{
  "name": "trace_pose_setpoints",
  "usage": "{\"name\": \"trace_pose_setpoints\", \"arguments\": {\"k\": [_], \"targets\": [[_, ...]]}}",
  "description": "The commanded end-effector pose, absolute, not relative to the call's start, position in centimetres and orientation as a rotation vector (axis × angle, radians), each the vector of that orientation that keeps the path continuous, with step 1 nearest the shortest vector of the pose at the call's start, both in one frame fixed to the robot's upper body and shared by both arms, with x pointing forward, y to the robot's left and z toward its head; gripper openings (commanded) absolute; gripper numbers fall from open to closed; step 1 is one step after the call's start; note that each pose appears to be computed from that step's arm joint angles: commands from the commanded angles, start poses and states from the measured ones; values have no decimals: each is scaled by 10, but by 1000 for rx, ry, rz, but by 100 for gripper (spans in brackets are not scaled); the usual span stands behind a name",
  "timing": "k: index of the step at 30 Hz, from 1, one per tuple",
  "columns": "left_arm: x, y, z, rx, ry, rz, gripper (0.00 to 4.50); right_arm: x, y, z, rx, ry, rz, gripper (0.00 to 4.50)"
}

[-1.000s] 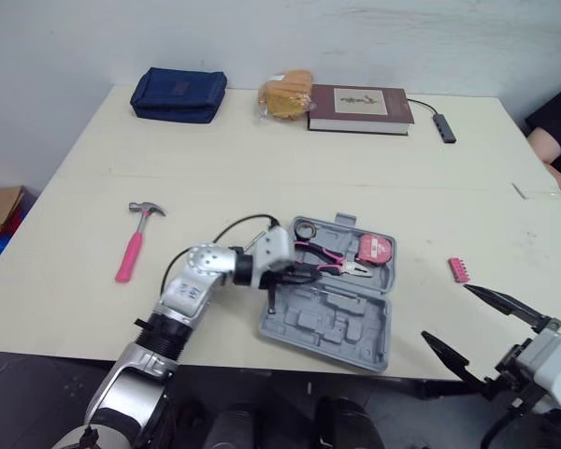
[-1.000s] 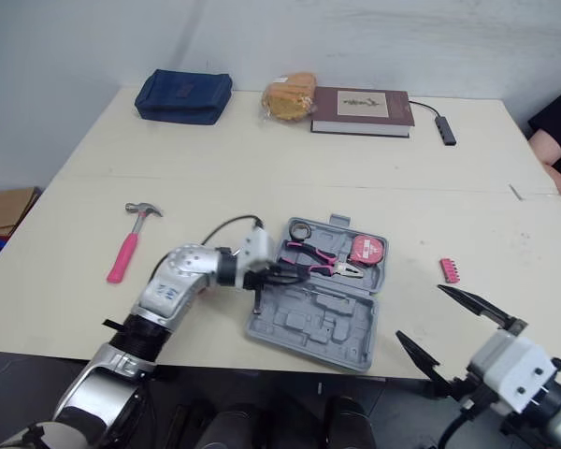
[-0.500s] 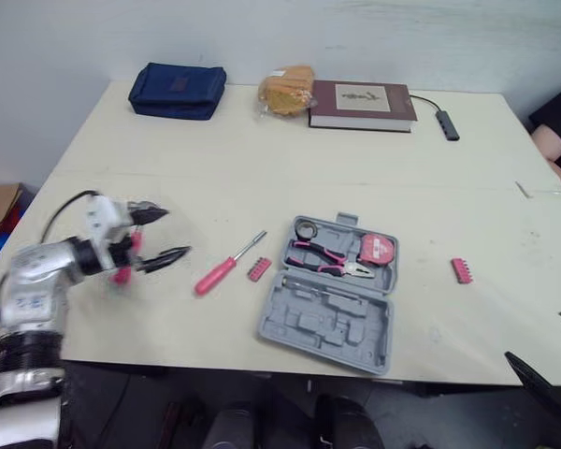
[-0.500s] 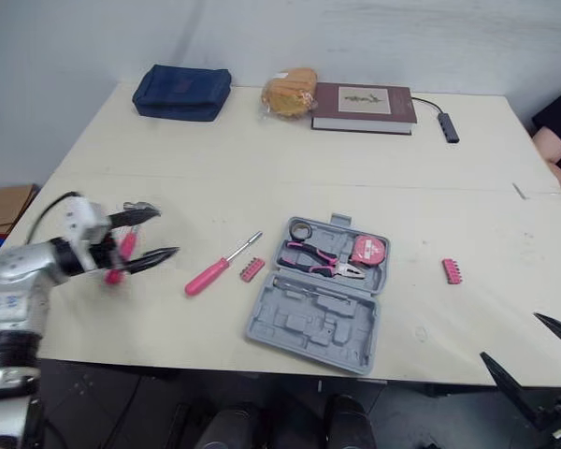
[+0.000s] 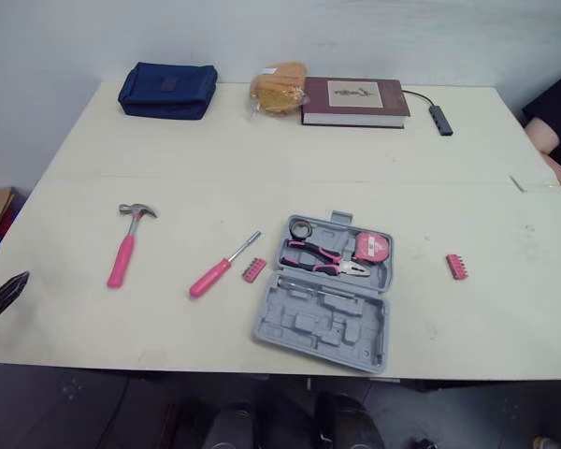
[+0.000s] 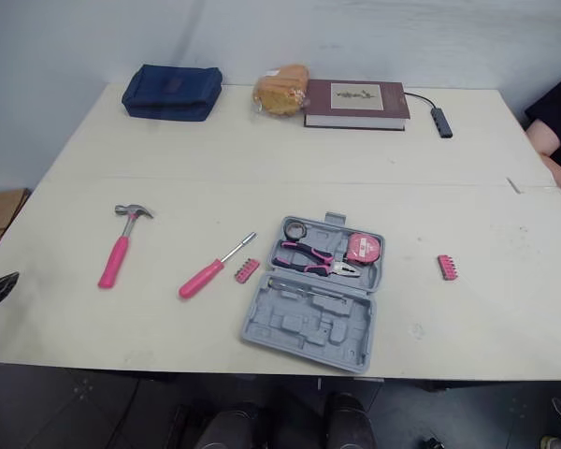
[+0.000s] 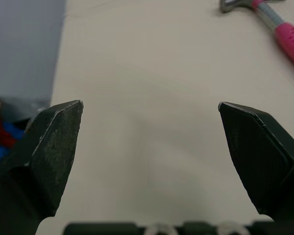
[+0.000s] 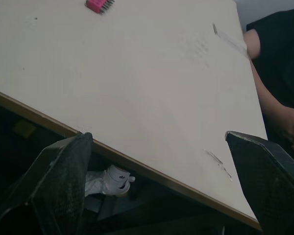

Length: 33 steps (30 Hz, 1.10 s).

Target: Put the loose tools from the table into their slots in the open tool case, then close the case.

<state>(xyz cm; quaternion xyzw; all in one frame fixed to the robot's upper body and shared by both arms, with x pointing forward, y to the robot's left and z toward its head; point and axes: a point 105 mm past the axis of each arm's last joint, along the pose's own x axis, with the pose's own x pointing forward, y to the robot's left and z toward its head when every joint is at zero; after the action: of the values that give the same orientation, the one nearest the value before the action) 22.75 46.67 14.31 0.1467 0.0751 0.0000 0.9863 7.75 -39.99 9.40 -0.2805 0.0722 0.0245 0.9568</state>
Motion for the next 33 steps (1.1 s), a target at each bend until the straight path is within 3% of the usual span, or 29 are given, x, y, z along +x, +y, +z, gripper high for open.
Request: {"name": "trace_pose_setpoints", "arguments": {"k": [1, 12, 18, 26, 33], "targets": [[210, 486, 154, 308, 138, 92, 446, 68, -409, 101, -583, 127, -13, 450], [258, 414, 151, 237, 86, -196, 446, 107, -381, 110, -564, 23, 144, 450], [287, 365, 169, 150, 63, -265, 446, 152, -310, 137, -523, -168, 366, 450], [306, 311, 169, 83, 185, -292, 446, 187, -253, 174, -520, -334, 534, 450], [314, 316, 159, 98, 313, -81, 446, 194, -211, 183, -515, -345, 768, 450]]}}
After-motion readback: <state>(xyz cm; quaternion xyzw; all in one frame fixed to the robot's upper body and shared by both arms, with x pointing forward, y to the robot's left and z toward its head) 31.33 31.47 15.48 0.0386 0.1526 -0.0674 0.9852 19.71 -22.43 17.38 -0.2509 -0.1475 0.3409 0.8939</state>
